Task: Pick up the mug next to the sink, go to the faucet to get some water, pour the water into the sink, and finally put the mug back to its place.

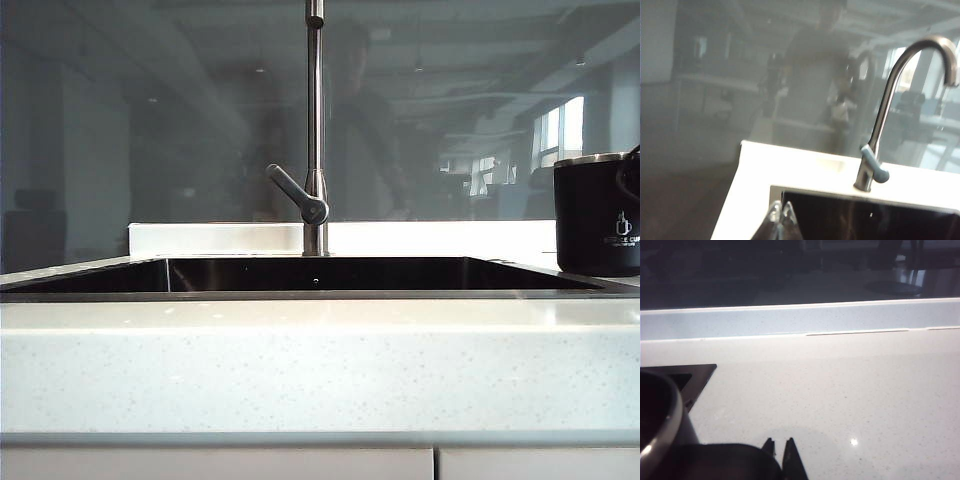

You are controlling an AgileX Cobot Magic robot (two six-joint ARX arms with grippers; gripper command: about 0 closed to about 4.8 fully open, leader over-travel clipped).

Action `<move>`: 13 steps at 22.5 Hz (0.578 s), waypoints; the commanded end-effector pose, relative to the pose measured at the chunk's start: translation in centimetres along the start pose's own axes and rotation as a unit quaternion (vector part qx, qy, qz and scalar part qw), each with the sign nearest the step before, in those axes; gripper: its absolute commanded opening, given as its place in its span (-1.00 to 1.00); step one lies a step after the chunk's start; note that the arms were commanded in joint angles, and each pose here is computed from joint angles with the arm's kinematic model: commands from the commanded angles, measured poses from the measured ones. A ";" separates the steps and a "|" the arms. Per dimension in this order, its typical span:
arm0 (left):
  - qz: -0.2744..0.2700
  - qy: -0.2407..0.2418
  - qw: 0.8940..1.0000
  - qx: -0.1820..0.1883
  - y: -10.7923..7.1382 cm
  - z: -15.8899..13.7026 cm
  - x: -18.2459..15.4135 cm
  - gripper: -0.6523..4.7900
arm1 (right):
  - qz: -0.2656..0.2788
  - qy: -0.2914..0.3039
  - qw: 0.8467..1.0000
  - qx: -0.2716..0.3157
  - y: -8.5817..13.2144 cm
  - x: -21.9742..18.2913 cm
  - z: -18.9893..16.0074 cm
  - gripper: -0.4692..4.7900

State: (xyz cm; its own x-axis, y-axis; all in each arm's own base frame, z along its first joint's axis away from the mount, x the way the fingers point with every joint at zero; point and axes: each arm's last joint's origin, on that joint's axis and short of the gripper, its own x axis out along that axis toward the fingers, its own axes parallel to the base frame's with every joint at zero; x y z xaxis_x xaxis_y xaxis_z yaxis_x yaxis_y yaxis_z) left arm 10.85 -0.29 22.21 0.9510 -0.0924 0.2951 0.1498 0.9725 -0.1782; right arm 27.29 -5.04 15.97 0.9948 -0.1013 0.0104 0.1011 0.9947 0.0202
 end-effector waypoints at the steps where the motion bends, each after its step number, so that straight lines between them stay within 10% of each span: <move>1: 0.000 -0.001 1.000 0.000 0.2 -0.2 1.0 -0.78 | 0.012 -0.031 0.999 0.043 0.2 0.4 1.3 -0.84; 8: -0.003 0.013 0.999 0.034 1.2 -2.6 6.6 -0.78 | 0.168 -0.036 0.978 0.121 3.8 3.8 5.3 -0.84; 13: -0.181 0.060 0.981 -0.018 2.3 -7.2 19.8 -0.62 | 0.236 0.030 0.962 0.131 12.7 6.7 10.8 -0.84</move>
State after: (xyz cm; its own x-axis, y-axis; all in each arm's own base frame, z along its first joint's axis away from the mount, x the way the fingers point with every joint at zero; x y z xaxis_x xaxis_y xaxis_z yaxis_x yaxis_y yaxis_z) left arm 30.32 -1.04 20.72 0.9152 -0.3463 0.2062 0.3699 0.9248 -0.0888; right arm 34.80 5.51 25.78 0.9292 0.3665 0.0476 -0.3656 0.8931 0.2622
